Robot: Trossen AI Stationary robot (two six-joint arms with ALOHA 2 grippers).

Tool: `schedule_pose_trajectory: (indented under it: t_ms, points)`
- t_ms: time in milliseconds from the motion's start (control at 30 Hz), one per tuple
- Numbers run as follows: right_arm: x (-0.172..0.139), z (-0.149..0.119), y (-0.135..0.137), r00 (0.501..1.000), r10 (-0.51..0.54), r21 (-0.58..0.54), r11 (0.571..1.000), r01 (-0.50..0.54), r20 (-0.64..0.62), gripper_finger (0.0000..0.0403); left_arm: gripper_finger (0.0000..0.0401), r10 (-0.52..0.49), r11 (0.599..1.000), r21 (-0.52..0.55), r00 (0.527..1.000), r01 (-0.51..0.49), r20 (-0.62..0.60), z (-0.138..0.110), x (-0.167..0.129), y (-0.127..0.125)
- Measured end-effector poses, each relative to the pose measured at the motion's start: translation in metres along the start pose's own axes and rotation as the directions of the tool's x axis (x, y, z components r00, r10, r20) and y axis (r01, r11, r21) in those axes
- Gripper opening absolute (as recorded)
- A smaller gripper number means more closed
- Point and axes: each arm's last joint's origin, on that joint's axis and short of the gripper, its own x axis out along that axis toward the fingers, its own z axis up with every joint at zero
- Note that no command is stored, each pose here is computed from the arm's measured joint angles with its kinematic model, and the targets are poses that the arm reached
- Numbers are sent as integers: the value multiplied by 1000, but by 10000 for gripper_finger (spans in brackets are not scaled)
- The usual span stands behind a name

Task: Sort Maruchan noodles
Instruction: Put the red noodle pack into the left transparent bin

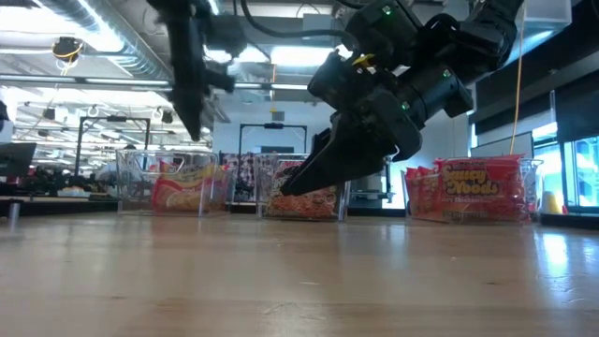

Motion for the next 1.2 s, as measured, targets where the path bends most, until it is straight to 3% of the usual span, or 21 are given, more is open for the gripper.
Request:
schedule_pose_trajectory:
  t_ms: [133, 233, 333, 500, 800, 967, 1033, 1200]
  points:
    - [0, 0, 0, 1000, 9, 30, 1000, -9, 3, 260, 138, -154, 980, -126, 987, 157, 37, -10, -30, -25]
    - [0, 0, 0, 1000, 10, 55, 998, -9, -5, 260, 138, -321, 921, -226, 947, 318, 25, -20, -47, -45]
    - [0, -1, 0, 1000, 10, 81, 997, -9, -12, 260, 138, -424, 877, -268, 905, 399, -41, -32, -64, -64]
    - [0, -1, 1, 1000, 11, 126, 992, -10, -10, 260, 138, -492, 837, -328, 864, 438, -101, -51, -89, -103]
    - [0, -3, 4, 999, 18, 257, 966, -9, -36, 260, 138, -509, 835, -331, 846, 440, -160, -94, -103, -186]
    - [1, -3, 14, 999, -4, 280, 960, 14, -35, 260, 138, -617, 723, -500, 771, 476, -159, -115, -98, -231]
    - [1, -3, 18, 999, -26, 282, 959, 35, -36, 260, 138, -663, 688, -517, 730, 509, -164, -124, -96, -248]
    - [1, -2, 26, 998, -60, 268, 961, 67, -36, 260, 138, -725, 649, -537, 653, 539, -221, -148, -91, -285]
